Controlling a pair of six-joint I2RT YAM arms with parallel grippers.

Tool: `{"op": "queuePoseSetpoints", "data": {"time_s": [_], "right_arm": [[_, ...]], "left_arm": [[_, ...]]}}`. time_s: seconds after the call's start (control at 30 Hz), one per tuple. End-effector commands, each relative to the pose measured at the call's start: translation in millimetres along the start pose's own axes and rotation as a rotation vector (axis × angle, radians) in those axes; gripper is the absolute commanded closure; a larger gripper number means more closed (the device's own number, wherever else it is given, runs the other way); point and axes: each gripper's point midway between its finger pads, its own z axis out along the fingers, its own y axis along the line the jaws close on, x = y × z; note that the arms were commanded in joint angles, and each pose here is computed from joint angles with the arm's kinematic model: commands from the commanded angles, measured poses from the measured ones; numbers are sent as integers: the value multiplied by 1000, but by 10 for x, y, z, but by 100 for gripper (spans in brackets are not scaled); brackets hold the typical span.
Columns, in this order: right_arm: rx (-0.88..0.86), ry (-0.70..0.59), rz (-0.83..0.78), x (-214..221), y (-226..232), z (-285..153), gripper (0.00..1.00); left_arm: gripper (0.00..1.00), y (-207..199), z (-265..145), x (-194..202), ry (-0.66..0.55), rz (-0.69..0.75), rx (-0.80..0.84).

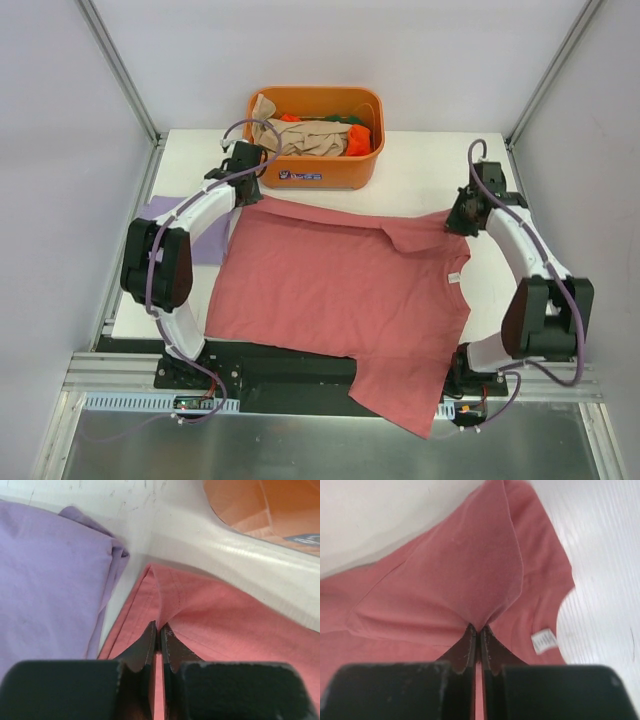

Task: Fold and stack the t-shirts
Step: Fold the flattened tshirt in 1/3 of the way

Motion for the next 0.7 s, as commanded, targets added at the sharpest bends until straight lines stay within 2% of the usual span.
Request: {"op": "queuePoseSetpoints", "data": {"time_s": [0.0,0.2,0.47,0.6,0.67], "right_arm": [[30,20,89,366,-169,-346,97],[26,27,102,782,-346,-676,94],[-37,119,151,1511,-452,-786,93],[-77,162,179,1816,-473,-808,90],[-89,176,180,1918,-488,-807,80]], "left_arm": [[100,52,-279,19,14,-27,39],[100,160,-369,214,82,-26,15],[100,298,-554,533,144,-47,17],[100,382,-594,682,181,-38,-3],[100,431,-617,745,201,-35,-22]]}}
